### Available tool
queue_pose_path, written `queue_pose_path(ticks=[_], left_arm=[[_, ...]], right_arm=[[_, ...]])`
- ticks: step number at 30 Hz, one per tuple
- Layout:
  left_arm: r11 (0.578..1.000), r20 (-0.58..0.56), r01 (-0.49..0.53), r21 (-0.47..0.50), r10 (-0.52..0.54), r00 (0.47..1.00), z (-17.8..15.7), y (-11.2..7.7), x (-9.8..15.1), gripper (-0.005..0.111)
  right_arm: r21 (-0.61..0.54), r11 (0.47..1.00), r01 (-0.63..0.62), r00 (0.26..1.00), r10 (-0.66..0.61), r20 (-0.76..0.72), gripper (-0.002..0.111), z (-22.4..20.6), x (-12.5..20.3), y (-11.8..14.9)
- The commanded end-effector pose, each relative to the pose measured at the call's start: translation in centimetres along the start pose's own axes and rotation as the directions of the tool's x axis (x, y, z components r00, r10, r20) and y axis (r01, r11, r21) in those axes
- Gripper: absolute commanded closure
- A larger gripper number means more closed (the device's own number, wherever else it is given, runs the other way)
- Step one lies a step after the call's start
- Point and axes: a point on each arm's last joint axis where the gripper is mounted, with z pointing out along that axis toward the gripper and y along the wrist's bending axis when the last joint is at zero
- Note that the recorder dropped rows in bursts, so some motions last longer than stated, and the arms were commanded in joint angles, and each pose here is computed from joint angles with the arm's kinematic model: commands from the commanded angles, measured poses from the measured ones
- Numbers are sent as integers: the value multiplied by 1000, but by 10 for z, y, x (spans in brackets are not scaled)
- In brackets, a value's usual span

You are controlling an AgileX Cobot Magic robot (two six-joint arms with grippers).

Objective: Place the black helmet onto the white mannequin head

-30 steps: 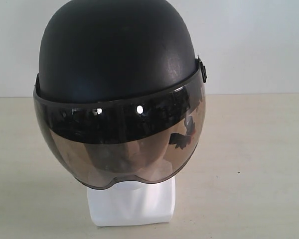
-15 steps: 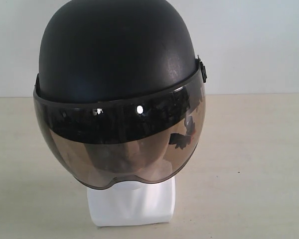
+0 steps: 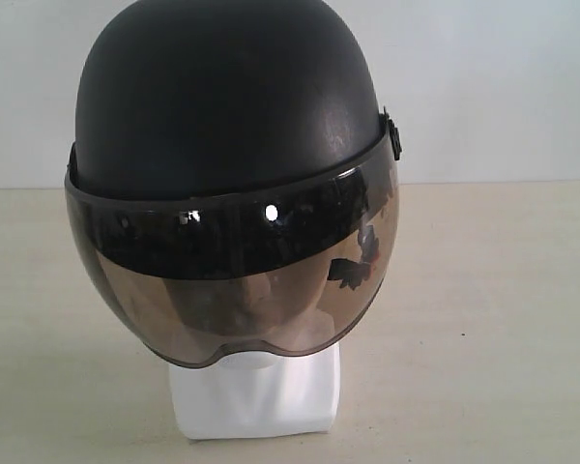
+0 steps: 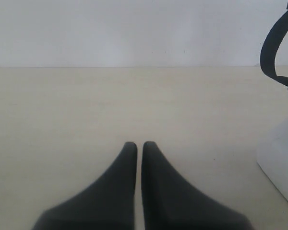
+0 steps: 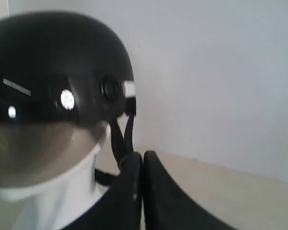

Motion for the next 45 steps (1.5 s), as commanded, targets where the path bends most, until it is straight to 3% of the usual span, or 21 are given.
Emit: queue_pose_path(ticks=[1, 4, 16, 26, 32, 45], left_arm=[[1000, -2, 5, 0, -5, 1000, 0, 0, 1, 102], [1000, -2, 5, 0, -5, 1000, 0, 0, 1, 102], [1000, -2, 5, 0, -5, 1000, 0, 0, 1, 102], [1000, -2, 5, 0, -5, 1000, 0, 0, 1, 102], [1000, -2, 5, 0, -5, 1000, 0, 0, 1, 102], [1000, -2, 5, 0, -5, 1000, 0, 0, 1, 102]], right_arm=[[-1, 1000, -17, 999, 17, -38, 108, -10, 31, 1], [-24, 1000, -20, 987, 16, -163, 108, -16, 42, 3], [-61, 996, 69, 948, -85, -308, 108, -24, 57, 4], [199, 979, 46, 916, 38, -398, 108, -28, 64, -11], [373, 928, -7, 911, 159, -380, 108, -31, 66, -20], [593, 803, -55, 932, 255, -258, 108, -44, 63, -27]])
